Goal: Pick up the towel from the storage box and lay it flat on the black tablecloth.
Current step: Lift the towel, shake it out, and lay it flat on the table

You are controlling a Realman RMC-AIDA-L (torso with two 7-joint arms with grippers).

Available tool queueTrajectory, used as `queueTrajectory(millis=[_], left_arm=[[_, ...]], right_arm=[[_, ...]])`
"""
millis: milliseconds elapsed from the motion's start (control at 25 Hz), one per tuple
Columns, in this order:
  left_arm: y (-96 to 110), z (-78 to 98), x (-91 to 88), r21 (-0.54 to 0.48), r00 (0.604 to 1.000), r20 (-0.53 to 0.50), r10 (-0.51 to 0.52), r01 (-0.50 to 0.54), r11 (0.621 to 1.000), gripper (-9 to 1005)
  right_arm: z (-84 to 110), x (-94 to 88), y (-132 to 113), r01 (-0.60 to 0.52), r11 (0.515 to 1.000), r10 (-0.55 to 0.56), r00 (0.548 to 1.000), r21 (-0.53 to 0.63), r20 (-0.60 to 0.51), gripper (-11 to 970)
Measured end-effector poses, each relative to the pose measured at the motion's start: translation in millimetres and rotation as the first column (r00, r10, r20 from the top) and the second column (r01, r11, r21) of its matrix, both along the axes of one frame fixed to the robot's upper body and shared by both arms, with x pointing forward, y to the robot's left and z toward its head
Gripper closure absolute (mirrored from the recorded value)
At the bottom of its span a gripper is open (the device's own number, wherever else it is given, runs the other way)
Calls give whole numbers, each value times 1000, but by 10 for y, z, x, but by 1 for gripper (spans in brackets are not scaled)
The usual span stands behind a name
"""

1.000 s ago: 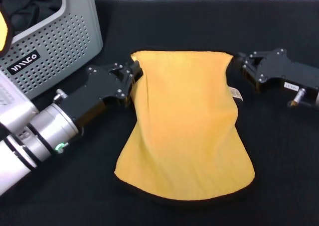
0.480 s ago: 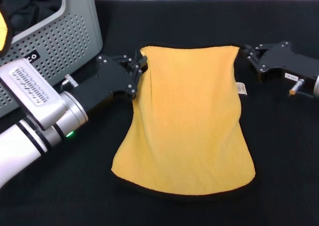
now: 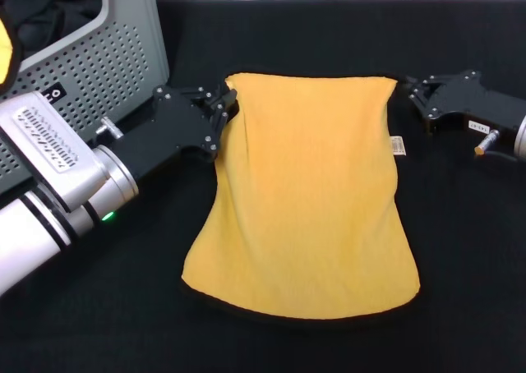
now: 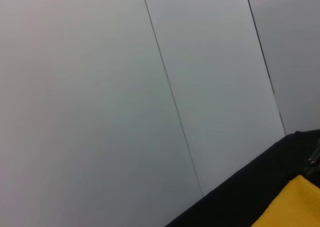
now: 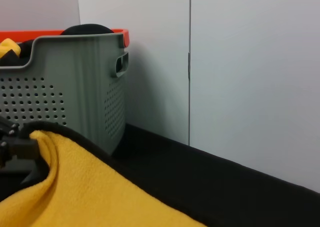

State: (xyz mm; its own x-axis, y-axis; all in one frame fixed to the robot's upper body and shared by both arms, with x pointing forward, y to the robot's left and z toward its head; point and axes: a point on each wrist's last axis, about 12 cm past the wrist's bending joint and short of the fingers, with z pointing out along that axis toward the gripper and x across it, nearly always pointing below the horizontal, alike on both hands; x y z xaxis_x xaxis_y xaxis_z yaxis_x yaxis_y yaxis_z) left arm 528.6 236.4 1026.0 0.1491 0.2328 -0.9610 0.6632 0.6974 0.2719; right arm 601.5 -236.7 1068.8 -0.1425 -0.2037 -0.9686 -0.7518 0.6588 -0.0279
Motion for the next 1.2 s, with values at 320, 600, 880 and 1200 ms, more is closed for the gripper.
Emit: queueTrajectory(millis=[320,600,880,1200], left_arm=[[121,-29,83,170,994,82,68,-81,982,982],[98,-64,95,324,983,179,40,-97,941,982],[105,-85,76,487,949,315,-30,-134,863,983],[133,-75,96,573,909,413,-53,-215,791,983]], right_arm=[[-5,18,2,9,1000,-9,1000,-13,-2,941],[18,53,29,6,1000,-6,1000,-20,3,938],[17,65,21,16,1000,-15,1000,-27,4,936],[23,87,20,24,999,-23,1000,-39,8,933]])
